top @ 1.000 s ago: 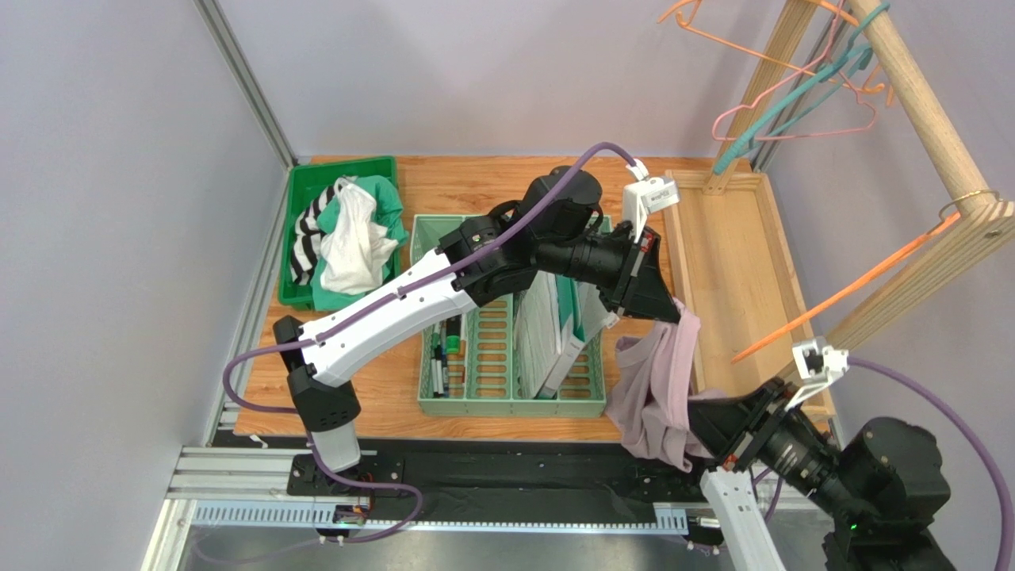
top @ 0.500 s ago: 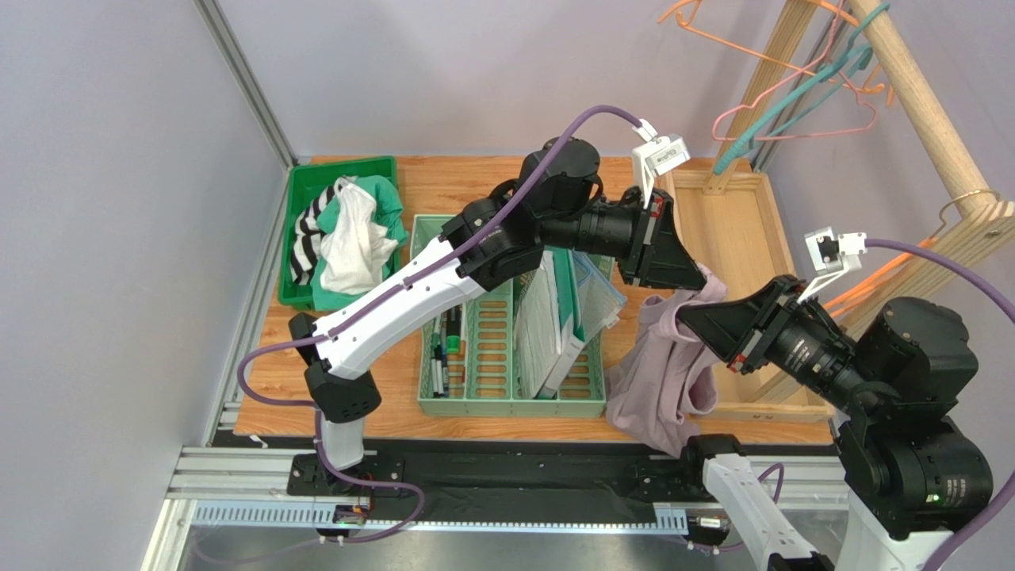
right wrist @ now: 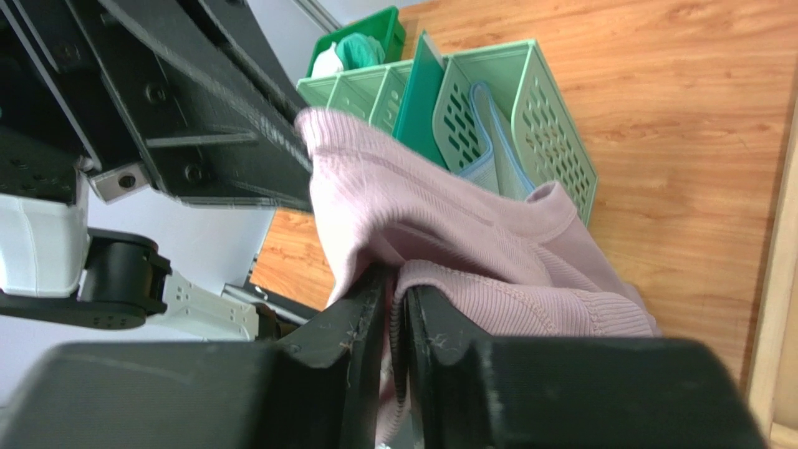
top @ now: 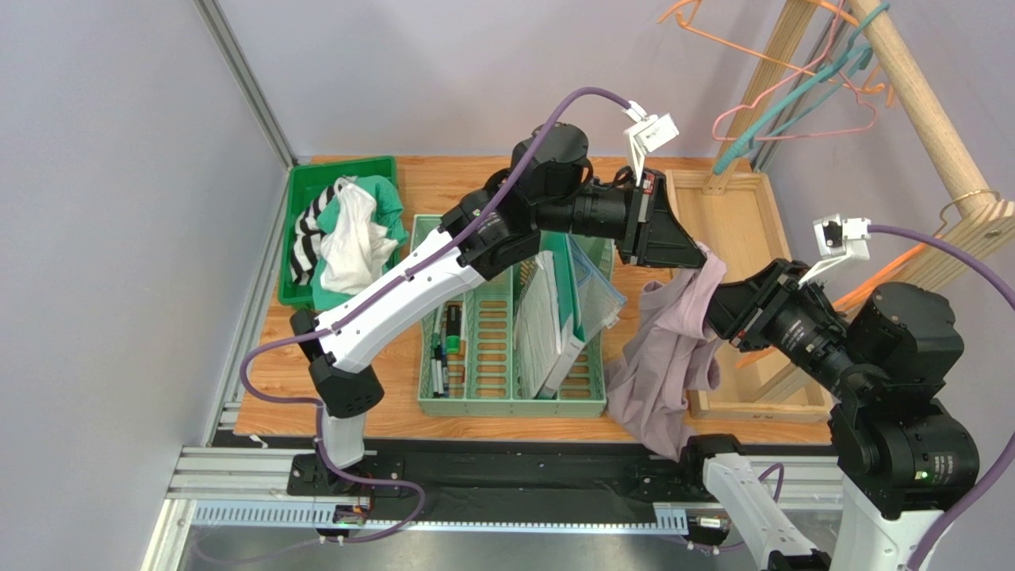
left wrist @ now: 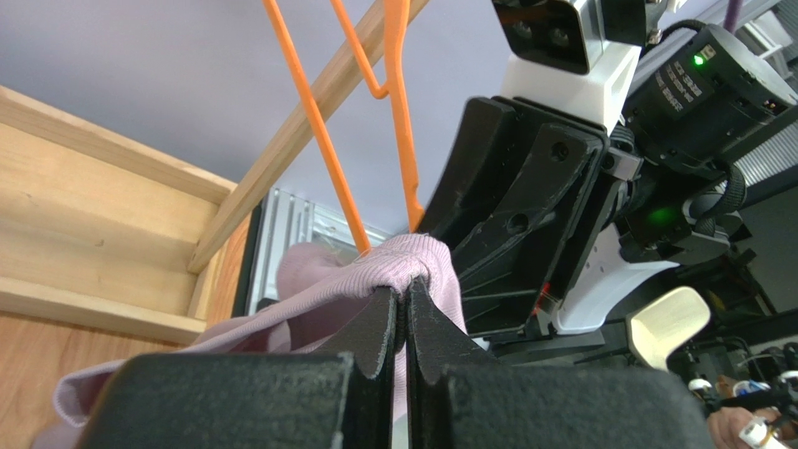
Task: Remove the tank top from the hanger
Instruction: Place the tank top in the bin.
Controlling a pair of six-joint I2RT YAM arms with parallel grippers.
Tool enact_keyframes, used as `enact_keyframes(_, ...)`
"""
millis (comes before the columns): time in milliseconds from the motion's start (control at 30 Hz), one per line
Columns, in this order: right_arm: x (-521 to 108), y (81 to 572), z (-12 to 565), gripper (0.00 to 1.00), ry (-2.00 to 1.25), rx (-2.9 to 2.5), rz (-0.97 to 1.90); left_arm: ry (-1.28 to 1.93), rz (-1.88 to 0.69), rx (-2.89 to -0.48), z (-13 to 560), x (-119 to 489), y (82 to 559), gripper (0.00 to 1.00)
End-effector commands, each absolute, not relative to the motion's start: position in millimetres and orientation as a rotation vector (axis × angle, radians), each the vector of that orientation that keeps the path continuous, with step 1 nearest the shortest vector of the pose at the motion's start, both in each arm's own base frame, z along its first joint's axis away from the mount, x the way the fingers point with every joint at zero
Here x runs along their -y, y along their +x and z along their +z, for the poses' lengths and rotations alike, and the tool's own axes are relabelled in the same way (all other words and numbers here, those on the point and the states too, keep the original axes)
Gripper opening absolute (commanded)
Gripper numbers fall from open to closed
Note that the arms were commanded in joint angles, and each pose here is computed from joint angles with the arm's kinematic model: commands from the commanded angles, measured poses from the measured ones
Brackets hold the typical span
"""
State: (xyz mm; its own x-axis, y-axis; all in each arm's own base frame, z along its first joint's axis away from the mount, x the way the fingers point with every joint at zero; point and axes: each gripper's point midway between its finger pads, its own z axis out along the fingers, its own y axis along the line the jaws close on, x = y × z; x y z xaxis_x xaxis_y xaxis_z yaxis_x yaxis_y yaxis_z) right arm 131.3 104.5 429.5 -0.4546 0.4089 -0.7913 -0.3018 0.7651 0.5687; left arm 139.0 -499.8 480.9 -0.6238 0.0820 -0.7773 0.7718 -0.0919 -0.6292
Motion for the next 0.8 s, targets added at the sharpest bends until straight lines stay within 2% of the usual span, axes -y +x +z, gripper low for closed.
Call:
enact_keyframes(0, -99.7, 139.6, 456.1, 0.29, -0.021, -1.757, 0.737, 0.932, -1.849, -1.527, 523.9, 488.8, 130.4, 0.00)
enact_keyframes(33, -99.0, 140.7, 454.3, 0.42, -0.029, -1.753, 0.727, 0.921, -1.865, -1.535, 525.1, 488.0, 131.7, 0.00)
enact_keyframes(133, -95.5, 144.4, 449.0, 0.70, -0.044, -1.746, 0.690, 0.917, -1.889, -1.527, 528.4, 487.5, 131.5, 0.00)
enact_keyframes(233, -97.5, 143.6, 445.7, 0.86, -0.062, -1.746, 0.697, 0.925, -1.930, -1.510, 534.9, 485.4, 125.5, 0.00)
enact_keyframes(567, -125.7, 132.9, 441.7, 1.00, -0.210, -1.639, 0.874, 0.926, -2.026, -1.512, 542.4, 483.6, 117.6, 0.00)
enact_keyframes(700, -125.7, 145.7, 441.8, 0.97, -0.195, -1.638, 0.875, 0.956, -2.103, -1.464, 551.2, 483.4, 107.7, 0.00)
enact_keyframes(767, -130.9, 146.4, 444.4, 0.89, -0.217, -1.629, 0.911, 0.957, -2.110, -1.469, 551.5, 483.3, 106.3, 0.00)
